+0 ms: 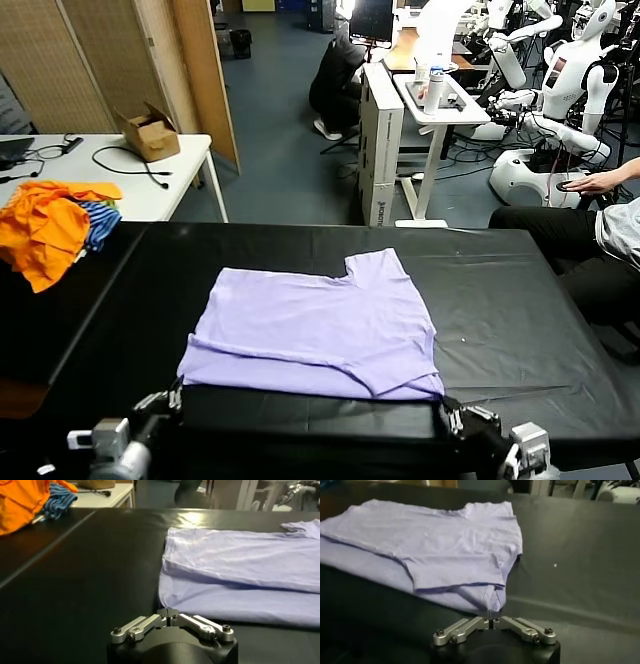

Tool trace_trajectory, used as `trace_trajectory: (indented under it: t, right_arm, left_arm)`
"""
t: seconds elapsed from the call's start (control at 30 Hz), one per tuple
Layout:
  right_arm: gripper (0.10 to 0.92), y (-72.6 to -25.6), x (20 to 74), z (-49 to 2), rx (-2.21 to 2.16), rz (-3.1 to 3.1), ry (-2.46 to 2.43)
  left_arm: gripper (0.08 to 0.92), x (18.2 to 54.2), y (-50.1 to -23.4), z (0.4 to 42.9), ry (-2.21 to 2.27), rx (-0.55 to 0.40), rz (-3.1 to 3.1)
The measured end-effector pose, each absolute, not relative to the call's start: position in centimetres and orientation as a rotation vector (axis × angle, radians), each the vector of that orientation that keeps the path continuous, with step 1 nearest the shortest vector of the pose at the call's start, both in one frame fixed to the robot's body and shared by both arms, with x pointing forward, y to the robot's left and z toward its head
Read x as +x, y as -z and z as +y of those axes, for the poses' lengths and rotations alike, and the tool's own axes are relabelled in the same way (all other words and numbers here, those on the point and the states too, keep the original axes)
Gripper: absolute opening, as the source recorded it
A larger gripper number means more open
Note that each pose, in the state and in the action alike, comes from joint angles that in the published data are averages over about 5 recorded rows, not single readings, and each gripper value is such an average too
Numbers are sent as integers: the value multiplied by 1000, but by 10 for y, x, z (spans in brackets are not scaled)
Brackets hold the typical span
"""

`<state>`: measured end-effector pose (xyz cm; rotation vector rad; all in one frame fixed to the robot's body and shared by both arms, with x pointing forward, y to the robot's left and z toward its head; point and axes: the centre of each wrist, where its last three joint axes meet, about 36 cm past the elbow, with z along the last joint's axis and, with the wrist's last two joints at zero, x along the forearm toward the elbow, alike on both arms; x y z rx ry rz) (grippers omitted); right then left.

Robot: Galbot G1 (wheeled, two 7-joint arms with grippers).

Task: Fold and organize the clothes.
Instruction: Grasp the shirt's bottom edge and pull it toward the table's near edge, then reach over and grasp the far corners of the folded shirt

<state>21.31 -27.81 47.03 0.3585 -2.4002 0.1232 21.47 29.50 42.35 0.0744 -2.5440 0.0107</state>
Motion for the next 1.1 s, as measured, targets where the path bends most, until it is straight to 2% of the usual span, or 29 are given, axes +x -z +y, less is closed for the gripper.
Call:
trace_trajectory:
  t: [0.07,0.13,0.2,0.33,0.43,0.5,0.6,0.7,0.87,1.1]
  right_arm:
    - [277,-474,210,-277,355,-2393,-128]
    - [409,-479,206,-276,351,-2383,-132]
    - [522,-485,202,-274,349,-2375,-134]
    - [775,-499,197,-272,355,-2386,-116]
    - [882,-510,204,-274,355,-2429,-91]
    - [899,-515,216,-278,366,-2471,-75]
    - [906,-520,240,-286,393,-2532,-61]
    - [907,-520,272,-297,393,-2556,-55]
    - [907,-520,333,-315,341,-2564,-46]
    - [907,-510,409,-319,319,-2570,-15]
  left_arm:
    - [144,212,-426,294,-16,81,-2540]
    - [151,211,-429,292,-22,86,-2538]
    - [199,209,-432,290,-26,90,-2537]
    - [417,205,-439,288,-24,112,-2529]
    - [607,204,-446,289,-27,121,-2528]
    - [739,206,-453,290,-46,117,-2539]
    - [868,213,-463,294,-100,100,-2570]
    - [902,228,-472,301,-127,57,-2612]
    - [907,266,-477,312,-141,-36,-2669]
    - [907,332,-484,326,-219,-92,-2650]
